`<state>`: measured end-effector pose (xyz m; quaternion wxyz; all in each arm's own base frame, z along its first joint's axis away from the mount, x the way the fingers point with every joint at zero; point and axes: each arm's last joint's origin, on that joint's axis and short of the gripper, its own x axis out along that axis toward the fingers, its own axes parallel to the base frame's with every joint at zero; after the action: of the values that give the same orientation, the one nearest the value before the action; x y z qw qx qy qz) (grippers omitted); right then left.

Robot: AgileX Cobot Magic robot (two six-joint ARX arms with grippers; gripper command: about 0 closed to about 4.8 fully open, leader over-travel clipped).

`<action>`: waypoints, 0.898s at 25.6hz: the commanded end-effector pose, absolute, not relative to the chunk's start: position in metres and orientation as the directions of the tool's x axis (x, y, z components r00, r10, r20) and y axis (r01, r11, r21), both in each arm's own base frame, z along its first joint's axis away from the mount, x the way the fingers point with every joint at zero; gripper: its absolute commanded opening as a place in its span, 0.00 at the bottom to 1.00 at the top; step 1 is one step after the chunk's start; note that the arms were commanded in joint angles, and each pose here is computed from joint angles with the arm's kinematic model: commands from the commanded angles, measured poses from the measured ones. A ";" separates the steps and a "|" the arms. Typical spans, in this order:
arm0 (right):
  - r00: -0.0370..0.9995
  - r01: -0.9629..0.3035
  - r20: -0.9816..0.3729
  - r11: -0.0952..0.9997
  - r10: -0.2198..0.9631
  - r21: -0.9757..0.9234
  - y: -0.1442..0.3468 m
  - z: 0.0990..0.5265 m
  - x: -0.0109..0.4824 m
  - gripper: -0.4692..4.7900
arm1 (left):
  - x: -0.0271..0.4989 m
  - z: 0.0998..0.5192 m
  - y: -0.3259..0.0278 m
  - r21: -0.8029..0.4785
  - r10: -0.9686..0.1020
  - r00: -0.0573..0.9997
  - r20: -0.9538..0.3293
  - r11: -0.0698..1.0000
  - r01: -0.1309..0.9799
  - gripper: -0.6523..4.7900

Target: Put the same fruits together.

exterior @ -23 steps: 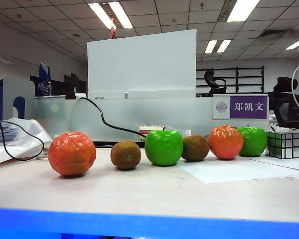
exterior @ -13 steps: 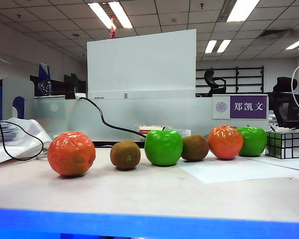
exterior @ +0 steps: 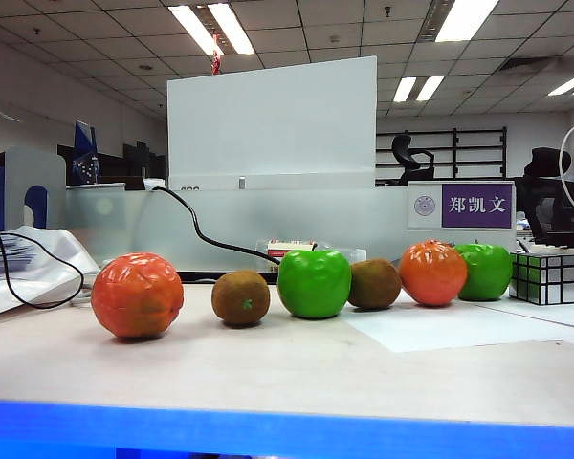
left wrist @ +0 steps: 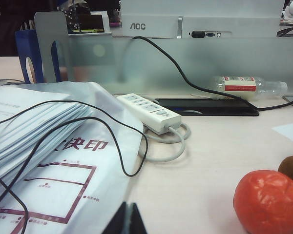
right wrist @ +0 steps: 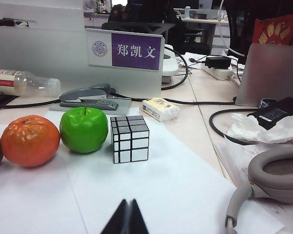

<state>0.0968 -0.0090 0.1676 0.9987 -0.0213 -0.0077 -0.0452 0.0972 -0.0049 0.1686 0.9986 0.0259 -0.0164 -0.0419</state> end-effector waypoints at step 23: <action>0.928 -0.366 0.200 0.677 0.314 0.638 0.003 0.186 0.093 0.08 | 0.088 0.197 -0.017 -0.299 -0.516 0.808 0.286 0.753 0.587 0.27</action>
<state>0.0943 0.0022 0.1825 0.9256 0.3384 -0.0265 0.1676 0.0893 -0.0155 0.1956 0.9399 -0.1955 -0.0986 -0.2620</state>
